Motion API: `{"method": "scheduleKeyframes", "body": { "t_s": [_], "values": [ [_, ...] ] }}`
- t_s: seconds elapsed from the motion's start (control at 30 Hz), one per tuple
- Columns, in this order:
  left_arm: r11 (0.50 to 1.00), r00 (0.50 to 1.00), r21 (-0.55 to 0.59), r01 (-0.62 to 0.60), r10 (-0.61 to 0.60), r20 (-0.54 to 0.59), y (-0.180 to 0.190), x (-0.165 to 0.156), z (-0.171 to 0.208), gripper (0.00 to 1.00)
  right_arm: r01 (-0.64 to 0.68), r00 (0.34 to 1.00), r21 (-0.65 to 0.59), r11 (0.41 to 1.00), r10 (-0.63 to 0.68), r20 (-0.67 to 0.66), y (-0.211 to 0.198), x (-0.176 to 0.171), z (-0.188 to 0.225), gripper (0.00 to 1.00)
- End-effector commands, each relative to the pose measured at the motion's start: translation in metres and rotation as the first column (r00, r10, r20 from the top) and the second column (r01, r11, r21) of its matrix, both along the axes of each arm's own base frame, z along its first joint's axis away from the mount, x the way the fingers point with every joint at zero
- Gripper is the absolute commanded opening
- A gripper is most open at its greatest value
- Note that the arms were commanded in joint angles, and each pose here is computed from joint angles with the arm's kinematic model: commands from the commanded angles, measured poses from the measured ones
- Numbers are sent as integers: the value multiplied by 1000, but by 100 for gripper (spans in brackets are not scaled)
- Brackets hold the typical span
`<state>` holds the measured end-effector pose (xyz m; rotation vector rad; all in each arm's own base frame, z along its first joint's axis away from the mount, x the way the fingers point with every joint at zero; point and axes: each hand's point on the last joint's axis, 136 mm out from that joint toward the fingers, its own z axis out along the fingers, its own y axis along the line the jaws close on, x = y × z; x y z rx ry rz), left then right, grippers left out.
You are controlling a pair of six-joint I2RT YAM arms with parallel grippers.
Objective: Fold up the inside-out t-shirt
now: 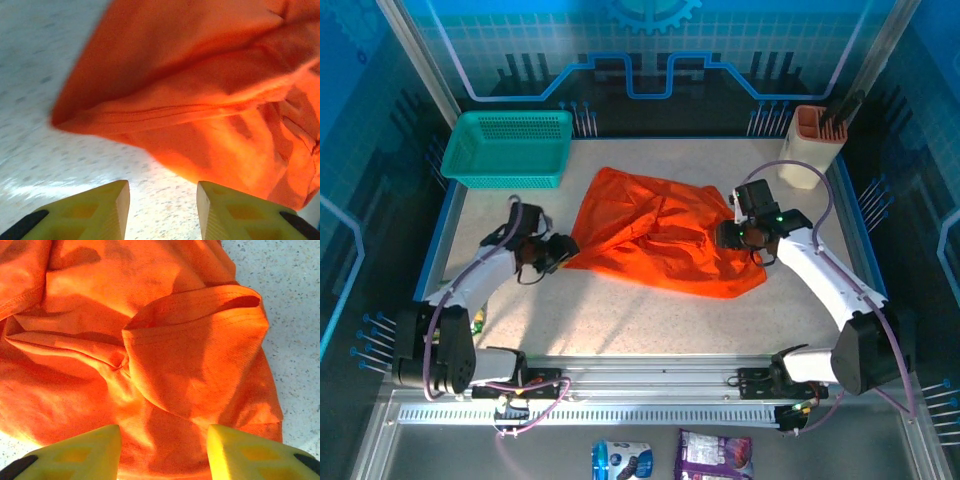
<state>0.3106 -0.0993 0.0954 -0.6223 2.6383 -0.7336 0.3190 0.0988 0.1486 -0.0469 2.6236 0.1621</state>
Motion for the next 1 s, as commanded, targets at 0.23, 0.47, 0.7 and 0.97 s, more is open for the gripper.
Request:
{"method": "scheduleKeyframes", "body": {
  "t_s": [0.23, 0.47, 0.7, 0.97],
  "values": [
    [879, 924, 328, 346, -380, 45, -84, 53, 10, 45, 19, 996, -107, 994, -27, -79, -5, 12, -39, 53],
    [745, 816, 436, 505, -577, 39, -149, 72, 6, 32, -22, 990, -94, 995, 9, -141, 6, 6, -64, 50],
    [583, 763, 607, 540, -643, -62, -154, 90, -16, 40, -24, 977, -167, 986, -12, -213, 3, 1, -95, 66],
    [464, 727, 695, 550, -676, -124, -146, 105, -34, 45, -49, 966, -186, 981, -1, -259, 4, 3, -116, 61]
  ]
}}
